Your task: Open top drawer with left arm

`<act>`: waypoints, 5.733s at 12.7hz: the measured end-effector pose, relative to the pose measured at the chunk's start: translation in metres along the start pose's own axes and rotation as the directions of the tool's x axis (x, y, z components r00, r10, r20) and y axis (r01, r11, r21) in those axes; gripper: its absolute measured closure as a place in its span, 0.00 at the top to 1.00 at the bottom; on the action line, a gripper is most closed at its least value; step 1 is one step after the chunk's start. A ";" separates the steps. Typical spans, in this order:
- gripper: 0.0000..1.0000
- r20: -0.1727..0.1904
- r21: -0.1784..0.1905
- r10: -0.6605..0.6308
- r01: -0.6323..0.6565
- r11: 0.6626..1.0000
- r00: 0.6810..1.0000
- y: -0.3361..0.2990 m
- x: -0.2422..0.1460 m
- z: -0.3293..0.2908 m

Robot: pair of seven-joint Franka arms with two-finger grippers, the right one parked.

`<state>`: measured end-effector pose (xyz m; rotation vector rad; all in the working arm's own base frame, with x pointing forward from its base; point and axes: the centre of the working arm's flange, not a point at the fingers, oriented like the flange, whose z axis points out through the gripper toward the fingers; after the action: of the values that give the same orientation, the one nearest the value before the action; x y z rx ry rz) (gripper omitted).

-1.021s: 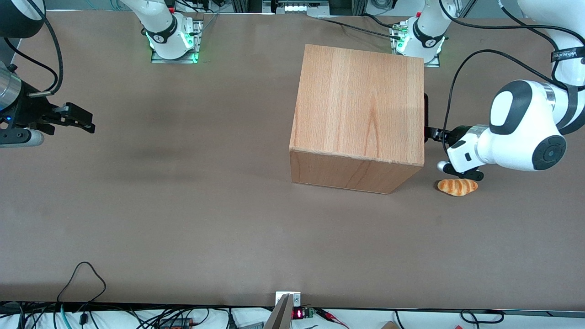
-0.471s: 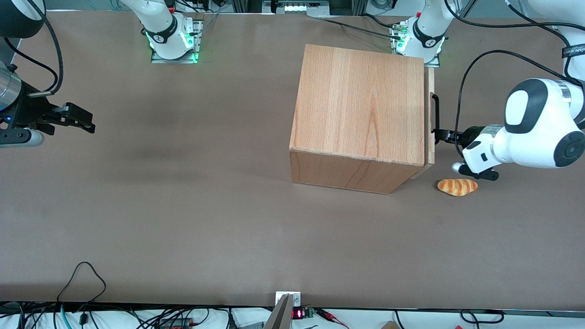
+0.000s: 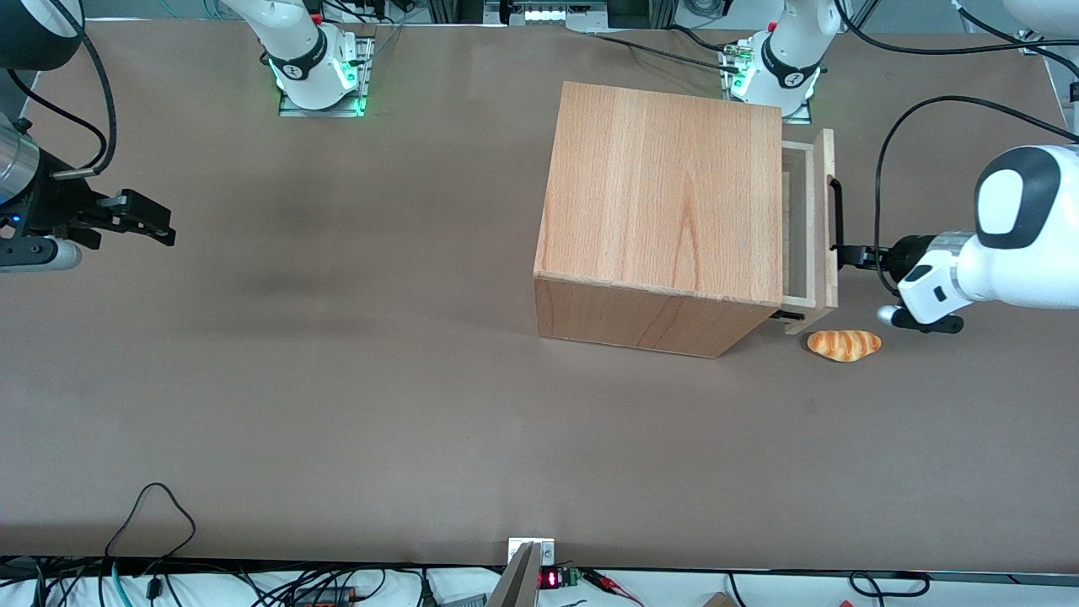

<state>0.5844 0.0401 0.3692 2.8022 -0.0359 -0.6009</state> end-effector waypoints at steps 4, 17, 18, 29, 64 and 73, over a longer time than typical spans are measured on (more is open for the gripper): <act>1.00 -0.047 0.002 0.010 -0.010 1.000 0.999 -0.052 -0.004 -0.015; 1.00 -0.122 -0.018 -0.087 0.085 0.996 0.989 -0.152 -0.020 -0.044; 1.00 -0.130 -0.021 -0.080 0.078 0.997 0.988 -0.161 -0.022 -0.046; 1.00 -0.123 -0.032 -0.050 0.047 0.998 0.991 -0.165 -0.023 -0.053; 1.00 -0.217 0.210 -0.040 0.086 0.974 0.975 0.109 -0.127 -0.175; 1.00 -0.278 0.220 0.001 0.063 0.974 0.961 0.113 -0.130 -0.152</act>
<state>0.5307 -0.0182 0.5852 3.0878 -0.0047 -0.2161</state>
